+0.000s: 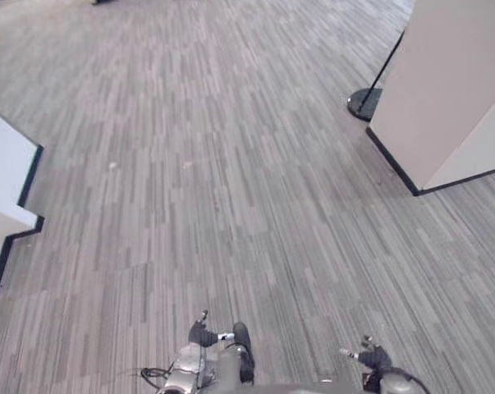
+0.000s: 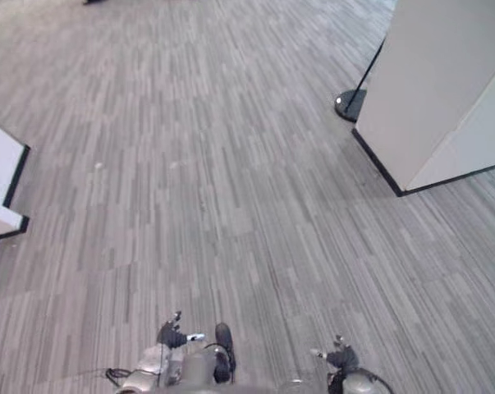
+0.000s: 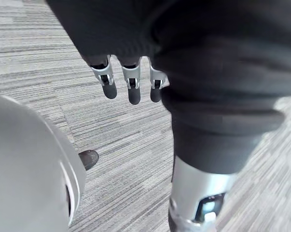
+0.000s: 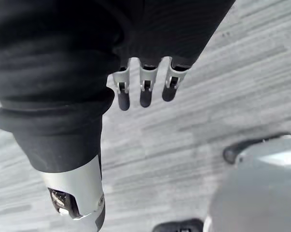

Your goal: Organize washtable

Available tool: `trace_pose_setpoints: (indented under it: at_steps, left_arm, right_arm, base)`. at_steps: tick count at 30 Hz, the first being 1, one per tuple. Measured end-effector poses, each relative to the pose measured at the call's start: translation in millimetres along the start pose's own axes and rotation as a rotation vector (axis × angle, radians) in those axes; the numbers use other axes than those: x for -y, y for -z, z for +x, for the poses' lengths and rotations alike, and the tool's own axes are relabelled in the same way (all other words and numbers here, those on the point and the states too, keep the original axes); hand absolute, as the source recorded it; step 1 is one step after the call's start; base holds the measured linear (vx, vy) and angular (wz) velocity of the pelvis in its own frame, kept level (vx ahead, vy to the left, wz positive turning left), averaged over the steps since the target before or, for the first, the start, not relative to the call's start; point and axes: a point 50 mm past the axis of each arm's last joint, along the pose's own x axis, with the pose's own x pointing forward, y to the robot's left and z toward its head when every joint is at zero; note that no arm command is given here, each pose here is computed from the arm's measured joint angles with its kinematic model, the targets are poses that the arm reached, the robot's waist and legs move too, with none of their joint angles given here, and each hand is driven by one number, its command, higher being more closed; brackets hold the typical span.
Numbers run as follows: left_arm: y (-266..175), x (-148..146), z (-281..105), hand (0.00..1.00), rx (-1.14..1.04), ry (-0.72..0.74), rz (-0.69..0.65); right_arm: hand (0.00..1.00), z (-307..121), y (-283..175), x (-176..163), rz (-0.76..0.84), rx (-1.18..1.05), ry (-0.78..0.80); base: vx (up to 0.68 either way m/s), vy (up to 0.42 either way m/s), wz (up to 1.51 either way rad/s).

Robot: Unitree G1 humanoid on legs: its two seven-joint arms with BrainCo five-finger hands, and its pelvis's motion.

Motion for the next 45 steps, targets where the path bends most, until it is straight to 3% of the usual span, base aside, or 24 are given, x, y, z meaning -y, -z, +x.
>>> trace_pose_setpoints:
  at_steps: [5,12,15,21,25,35,45]
  left_arm:
    - [21,-16,-7,0.00,-0.045,-0.014,0.068]
    - [28,-13,-9,0.00,-0.068,0.005,0.100]
    - [34,2,-15,0.00,-0.084,0.051,0.067]
    - [25,-4,-10,0.00,-0.086,-0.006,-0.080]
    - [23,12,-10,0.00,-0.100,0.036,-0.133]
    - [1,19,-3,0.00,-0.038,0.052,-0.140]
    - [11,10,-8,0.00,-0.036,0.025,-0.123]
  right_arm:
    - [0.00,-3,8,-7,0.038,-0.016,-0.005]
    - [0.00,-3,-3,-14,0.101,0.040,-0.010]
    - [0.00,-8,10,-4,0.154,0.019,0.032]
    - [0.00,-13,11,-7,0.192,0.043,0.035]
    - [0.00,-15,24,-1,0.234,-0.011,0.075]
    - [0.00,-11,19,0,0.323,-0.010,0.107]
    - [0.00,-9,16,8,0.337,-0.002,0.150]
  base:
    - [0.37,0.260,0.49]
    - [0.23,0.021,0.65]
    - [0.22,-0.066,0.79]
    - [0.22,-0.152,0.09]
    - [0.38,-0.152,0.40]
    - [0.25,-0.170,0.46]
    - [0.11,0.007,0.09]
